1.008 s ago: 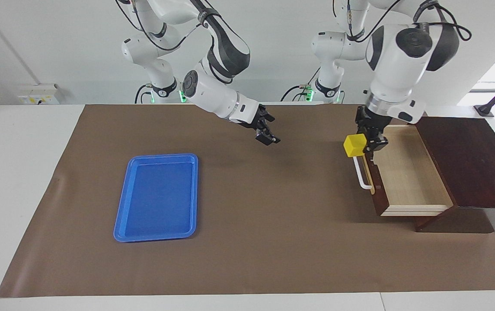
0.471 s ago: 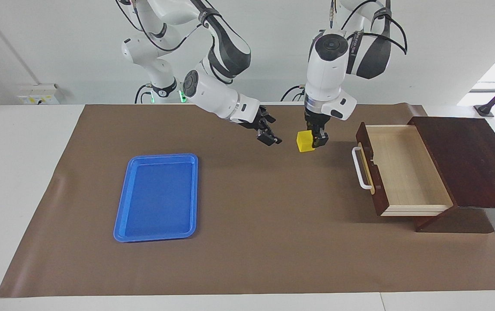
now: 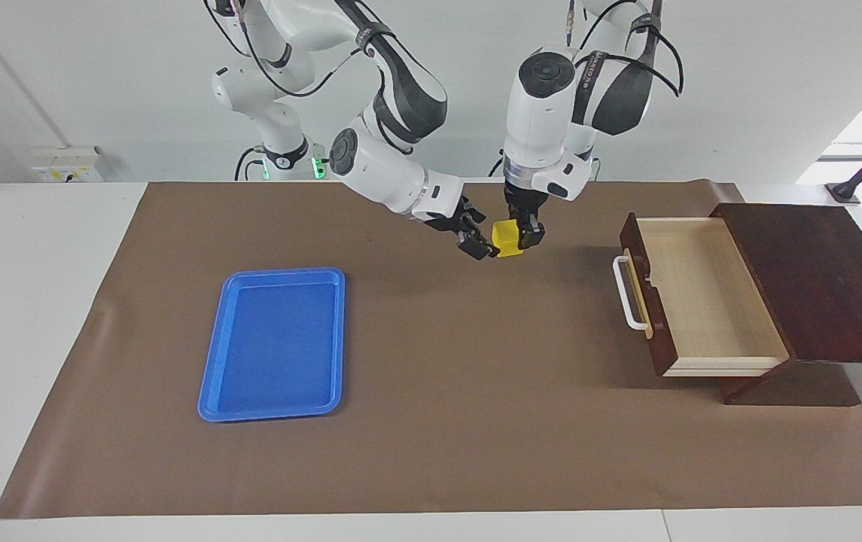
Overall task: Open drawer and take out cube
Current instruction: 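Carry the yellow cube toward the right gripper with the left gripper, then grasp the cube with the right gripper while the left gripper releases it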
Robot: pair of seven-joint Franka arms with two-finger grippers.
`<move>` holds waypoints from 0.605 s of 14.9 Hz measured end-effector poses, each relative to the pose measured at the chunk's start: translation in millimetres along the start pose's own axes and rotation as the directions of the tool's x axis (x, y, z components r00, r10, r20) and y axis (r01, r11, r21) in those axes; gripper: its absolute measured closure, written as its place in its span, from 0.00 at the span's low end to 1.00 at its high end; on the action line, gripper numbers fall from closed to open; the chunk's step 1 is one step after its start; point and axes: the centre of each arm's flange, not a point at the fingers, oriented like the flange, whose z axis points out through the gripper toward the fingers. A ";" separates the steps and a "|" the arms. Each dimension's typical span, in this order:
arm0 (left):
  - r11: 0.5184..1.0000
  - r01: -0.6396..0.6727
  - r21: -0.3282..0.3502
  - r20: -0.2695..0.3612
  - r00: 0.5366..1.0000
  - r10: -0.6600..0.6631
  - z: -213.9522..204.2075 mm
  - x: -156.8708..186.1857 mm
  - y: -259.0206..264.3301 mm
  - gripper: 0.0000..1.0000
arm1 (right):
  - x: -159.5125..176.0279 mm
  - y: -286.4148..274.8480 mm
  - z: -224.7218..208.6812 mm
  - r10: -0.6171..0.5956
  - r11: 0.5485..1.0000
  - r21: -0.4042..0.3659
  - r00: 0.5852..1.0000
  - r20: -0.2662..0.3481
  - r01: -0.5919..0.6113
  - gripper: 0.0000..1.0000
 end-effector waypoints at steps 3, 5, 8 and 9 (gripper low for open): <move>1.000 -0.001 -0.003 0.008 1.000 0.001 -0.3 -9.3 -7.1 0.45 | -0.2 5.6 3.6 -0.001 1.000 -0.002 1.000 -0.001 0.001 0.00; 1.000 0.007 -0.009 0.015 1.000 -0.007 1.6 -9.9 -7.0 0.45 | 1.2 6.6 8.4 -0.004 1.000 0.002 1.000 -0.002 0.004 0.00; 1.000 0.010 -0.009 0.015 1.000 -0.010 4.0 -8.9 -8.1 0.45 | 2.6 6.0 12.5 -0.007 1.000 0.008 1.000 -0.002 0.007 0.04; 1.000 0.011 -0.009 0.015 1.000 -0.011 4.0 -8.3 -8.4 0.45 | 2.8 6.3 12.4 -0.005 1.000 0.007 1.000 -0.004 0.005 0.04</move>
